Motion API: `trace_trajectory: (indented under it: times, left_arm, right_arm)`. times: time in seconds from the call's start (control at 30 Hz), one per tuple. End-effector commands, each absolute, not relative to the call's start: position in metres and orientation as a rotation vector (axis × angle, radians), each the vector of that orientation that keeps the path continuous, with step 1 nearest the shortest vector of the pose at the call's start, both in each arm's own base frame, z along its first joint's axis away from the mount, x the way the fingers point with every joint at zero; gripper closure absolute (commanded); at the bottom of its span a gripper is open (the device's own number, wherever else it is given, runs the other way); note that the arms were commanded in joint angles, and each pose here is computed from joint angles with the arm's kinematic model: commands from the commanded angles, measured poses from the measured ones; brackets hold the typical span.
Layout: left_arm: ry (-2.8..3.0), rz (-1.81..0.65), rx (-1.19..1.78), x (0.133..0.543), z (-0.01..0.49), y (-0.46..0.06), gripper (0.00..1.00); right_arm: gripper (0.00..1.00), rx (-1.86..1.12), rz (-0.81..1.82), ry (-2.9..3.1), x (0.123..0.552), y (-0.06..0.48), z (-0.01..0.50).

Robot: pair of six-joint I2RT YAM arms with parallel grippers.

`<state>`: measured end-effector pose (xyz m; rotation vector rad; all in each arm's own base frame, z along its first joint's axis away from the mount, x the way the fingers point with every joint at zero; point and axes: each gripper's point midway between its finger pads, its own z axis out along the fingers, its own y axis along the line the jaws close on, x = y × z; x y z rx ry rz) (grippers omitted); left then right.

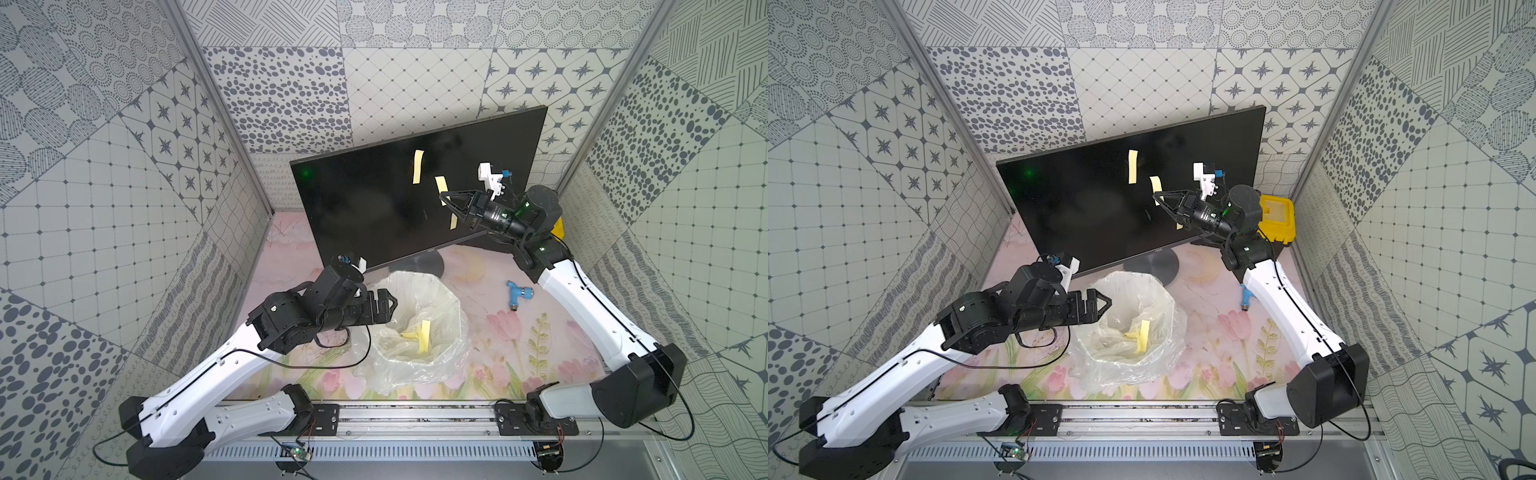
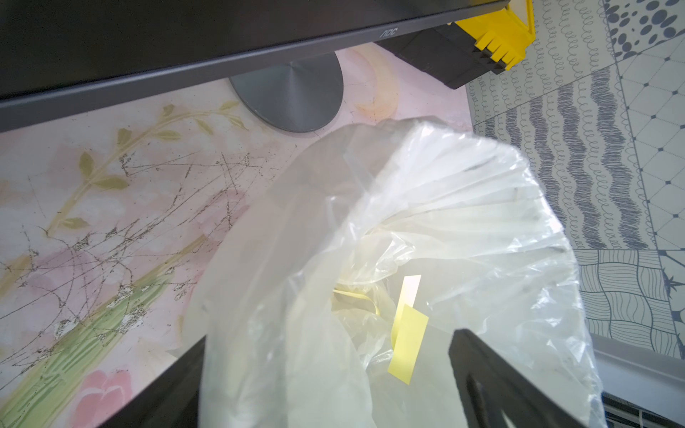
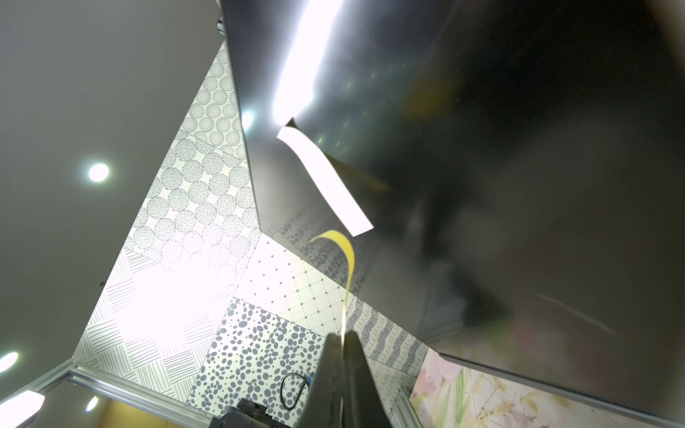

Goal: Remove the sticky note from the monitor
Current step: Tear off the sticky note from the monitor, then place the sticky note in the trash bin.

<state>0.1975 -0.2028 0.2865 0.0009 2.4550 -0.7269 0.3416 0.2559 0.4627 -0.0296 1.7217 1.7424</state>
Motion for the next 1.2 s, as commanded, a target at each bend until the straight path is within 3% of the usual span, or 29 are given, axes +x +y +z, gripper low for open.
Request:
trace_trajectory:
  times: [0.0,0.5,0.77,0.87,0.97,1.03,1.17]
  left_arm:
    - [2.445,-0.729,0.035,0.195,0.29,-0.204,0.01]
    - [2.442,-0.733,0.032,0.196,0.288,-0.205,0.01]
    - [2.441,-0.728,0.026,0.196,0.288,-0.203,0.01]
    - [2.441,-0.726,0.024,0.196,0.288,-0.203,0.01]
    - [2.441,-0.728,0.026,0.196,0.288,-0.203,0.01]
    - [2.442,-0.729,0.028,0.195,0.288,-0.204,0.01]
    - [2.444,-0.726,0.029,0.196,0.287,-0.204,0.01]
  right_arm:
    - [1.0,-0.145,1.708,1.739,0.312,0.258,0.465]
    - [1.0,-0.586,1.476,2.065,0.19,0.289,0.388]
    - [0.96,-0.756,1.267,2.241,0.162,0.303,0.336]
    - [0.86,-0.757,1.235,2.257,0.161,0.3,0.331]
    - [0.59,-0.754,1.209,2.266,0.162,0.297,0.327]
    - [0.49,-0.749,1.201,2.261,0.163,0.296,0.328]
    - [0.43,-0.753,1.206,2.237,0.163,0.296,0.336]
